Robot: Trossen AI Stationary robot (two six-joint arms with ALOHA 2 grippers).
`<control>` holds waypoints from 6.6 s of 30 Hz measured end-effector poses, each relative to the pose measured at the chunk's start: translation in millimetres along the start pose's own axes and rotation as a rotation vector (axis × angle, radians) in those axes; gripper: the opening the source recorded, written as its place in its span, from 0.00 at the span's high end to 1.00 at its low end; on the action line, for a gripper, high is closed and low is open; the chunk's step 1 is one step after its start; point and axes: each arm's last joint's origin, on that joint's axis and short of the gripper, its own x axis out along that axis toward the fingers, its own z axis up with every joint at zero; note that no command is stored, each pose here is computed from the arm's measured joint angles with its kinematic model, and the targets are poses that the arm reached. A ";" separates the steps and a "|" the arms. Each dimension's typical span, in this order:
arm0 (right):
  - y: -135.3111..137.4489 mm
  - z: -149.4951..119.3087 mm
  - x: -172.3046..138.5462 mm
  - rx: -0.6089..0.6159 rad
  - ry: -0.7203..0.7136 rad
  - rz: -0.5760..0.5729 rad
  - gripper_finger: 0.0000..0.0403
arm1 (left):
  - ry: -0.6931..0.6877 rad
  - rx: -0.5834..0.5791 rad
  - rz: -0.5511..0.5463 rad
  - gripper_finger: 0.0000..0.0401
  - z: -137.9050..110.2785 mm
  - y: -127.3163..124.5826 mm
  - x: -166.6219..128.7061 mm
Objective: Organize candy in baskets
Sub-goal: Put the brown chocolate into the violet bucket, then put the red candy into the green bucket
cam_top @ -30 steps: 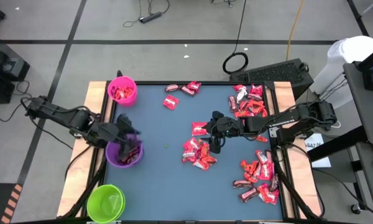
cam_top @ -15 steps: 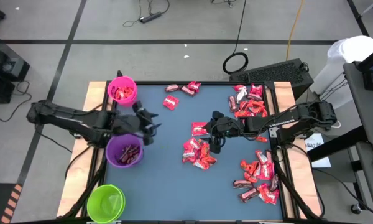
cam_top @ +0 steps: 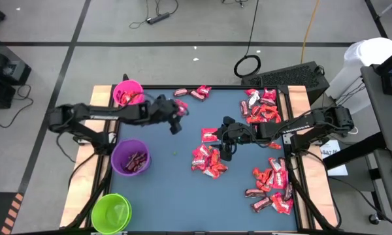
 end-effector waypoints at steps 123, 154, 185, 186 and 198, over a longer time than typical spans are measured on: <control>0.0 0.1 0.0 0.009 0.000 0.000 0.41 | 0.656 0.014 -0.254 0.82 -36.4 -48.5 -209.9; 0.2 1.6 0.0 0.018 -0.016 0.002 0.41 | 0.620 0.152 -0.285 0.54 -65.7 -67.0 -199.6; 0.5 -4.7 9.0 -0.018 0.021 -0.011 0.41 | -0.062 0.469 -0.383 0.53 -22.2 -140.2 -128.7; 0.5 -7.4 13.1 -0.021 0.035 -0.014 0.41 | -0.063 0.473 -0.401 0.53 -25.3 -140.4 -125.1; -13.3 -35.9 47.9 -0.102 0.177 -0.189 0.41 | -0.297 0.357 -0.446 0.53 -56.6 -128.6 -92.1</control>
